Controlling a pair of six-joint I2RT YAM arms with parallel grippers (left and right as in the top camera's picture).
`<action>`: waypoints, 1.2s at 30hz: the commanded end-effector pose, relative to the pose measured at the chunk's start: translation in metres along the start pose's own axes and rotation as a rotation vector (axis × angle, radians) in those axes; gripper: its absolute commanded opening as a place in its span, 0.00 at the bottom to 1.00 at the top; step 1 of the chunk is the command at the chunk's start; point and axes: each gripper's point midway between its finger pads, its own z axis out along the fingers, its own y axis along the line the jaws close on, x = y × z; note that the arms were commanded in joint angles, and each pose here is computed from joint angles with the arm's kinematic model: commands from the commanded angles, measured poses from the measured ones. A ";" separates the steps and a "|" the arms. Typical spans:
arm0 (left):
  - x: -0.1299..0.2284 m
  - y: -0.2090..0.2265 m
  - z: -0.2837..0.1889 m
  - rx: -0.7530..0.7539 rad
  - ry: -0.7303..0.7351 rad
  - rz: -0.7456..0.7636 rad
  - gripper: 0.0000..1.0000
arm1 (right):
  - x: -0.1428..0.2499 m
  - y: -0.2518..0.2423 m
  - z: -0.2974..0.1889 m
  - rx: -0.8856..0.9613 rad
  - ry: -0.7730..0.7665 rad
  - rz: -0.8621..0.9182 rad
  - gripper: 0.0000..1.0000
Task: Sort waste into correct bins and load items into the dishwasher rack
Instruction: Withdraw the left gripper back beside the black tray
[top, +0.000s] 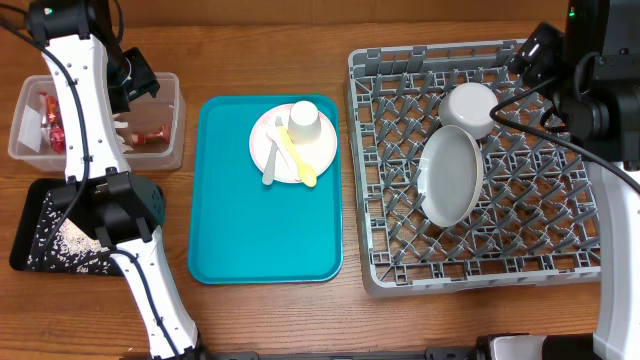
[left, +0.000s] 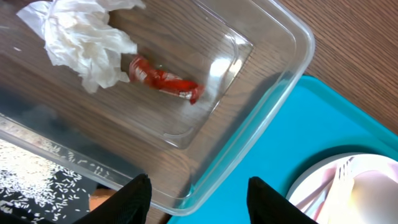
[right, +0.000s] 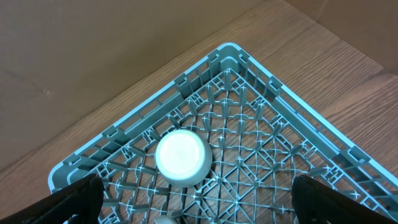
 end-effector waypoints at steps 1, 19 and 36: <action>0.004 -0.008 -0.017 0.051 -0.017 0.016 0.52 | -0.005 0.000 -0.003 0.003 -0.020 0.009 1.00; 0.078 0.003 -0.141 0.168 -0.132 0.070 1.00 | -0.005 0.000 -0.003 0.003 -0.020 0.009 1.00; 0.177 0.096 -0.144 -0.076 -0.219 -0.233 1.00 | -0.005 0.000 -0.003 0.003 -0.020 0.009 1.00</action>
